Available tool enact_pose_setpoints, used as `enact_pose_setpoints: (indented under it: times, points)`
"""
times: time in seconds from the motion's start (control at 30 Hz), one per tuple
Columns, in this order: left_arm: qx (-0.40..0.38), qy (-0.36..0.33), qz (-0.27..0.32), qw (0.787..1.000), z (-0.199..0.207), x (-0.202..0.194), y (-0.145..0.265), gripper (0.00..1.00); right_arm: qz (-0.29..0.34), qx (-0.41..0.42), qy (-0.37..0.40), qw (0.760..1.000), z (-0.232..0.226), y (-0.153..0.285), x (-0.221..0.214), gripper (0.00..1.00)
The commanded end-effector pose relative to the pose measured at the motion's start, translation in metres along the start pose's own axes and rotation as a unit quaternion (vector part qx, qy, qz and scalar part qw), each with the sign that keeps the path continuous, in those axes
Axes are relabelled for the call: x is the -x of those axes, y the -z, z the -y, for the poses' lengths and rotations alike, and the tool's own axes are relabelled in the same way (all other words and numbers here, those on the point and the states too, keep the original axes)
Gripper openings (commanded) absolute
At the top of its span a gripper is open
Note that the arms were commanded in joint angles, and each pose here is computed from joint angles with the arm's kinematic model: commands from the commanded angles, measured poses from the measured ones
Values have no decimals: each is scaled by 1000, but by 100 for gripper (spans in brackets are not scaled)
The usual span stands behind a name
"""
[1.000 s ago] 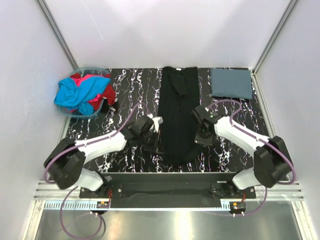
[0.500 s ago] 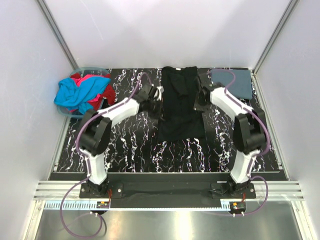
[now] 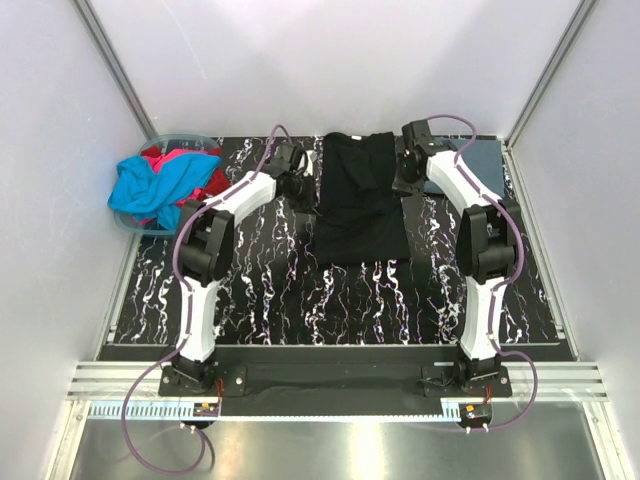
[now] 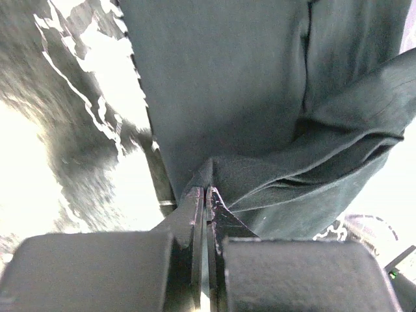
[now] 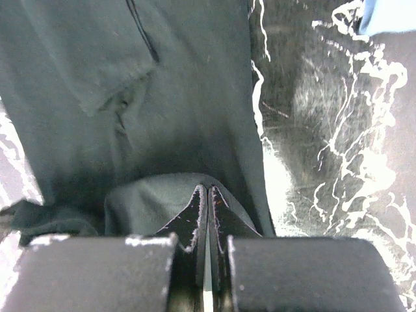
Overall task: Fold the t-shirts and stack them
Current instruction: Fold the tshirt
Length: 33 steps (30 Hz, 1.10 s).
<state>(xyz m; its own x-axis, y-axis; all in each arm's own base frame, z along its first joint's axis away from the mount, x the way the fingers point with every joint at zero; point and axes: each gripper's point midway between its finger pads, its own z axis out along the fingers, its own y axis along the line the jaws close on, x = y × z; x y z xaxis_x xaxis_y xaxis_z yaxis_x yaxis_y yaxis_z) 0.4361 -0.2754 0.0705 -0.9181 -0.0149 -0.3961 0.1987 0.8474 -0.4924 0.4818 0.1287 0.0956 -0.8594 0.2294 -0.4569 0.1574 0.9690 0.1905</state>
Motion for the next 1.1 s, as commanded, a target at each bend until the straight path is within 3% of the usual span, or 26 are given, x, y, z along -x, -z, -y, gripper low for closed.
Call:
enact_pose_setpoints:
  times: [0.0,0.23,0.6,0.67,0.77,0.8,0.83,0.97,1.07]
  points:
    - [-32,-22,28,999,13,31,8,0,19,35,5,999,-8,14,25,0]
    - [-52,-26,51,997,14,63,1,4,17,33,-14,999,1,5,36,0]
    - [-68,-13,58,996,6,83,-18,6,17,43,-25,999,2,-18,53,0]
    - [-69,-13,64,995,4,89,-22,11,17,46,-28,998,2,-19,55,0]
    - [-65,2,70,995,-2,95,-20,30,20,44,-35,998,4,-19,60,13]
    - [-64,5,70,995,-5,96,-19,31,20,44,-39,998,5,-16,63,28]
    - [-62,8,74,995,-7,98,-15,31,19,44,-42,998,6,-13,64,32]
    - [-34,11,116,993,-10,116,34,33,15,42,-48,998,9,13,61,40]
    - [17,17,116,993,-24,97,52,41,8,58,-49,997,8,41,45,42]
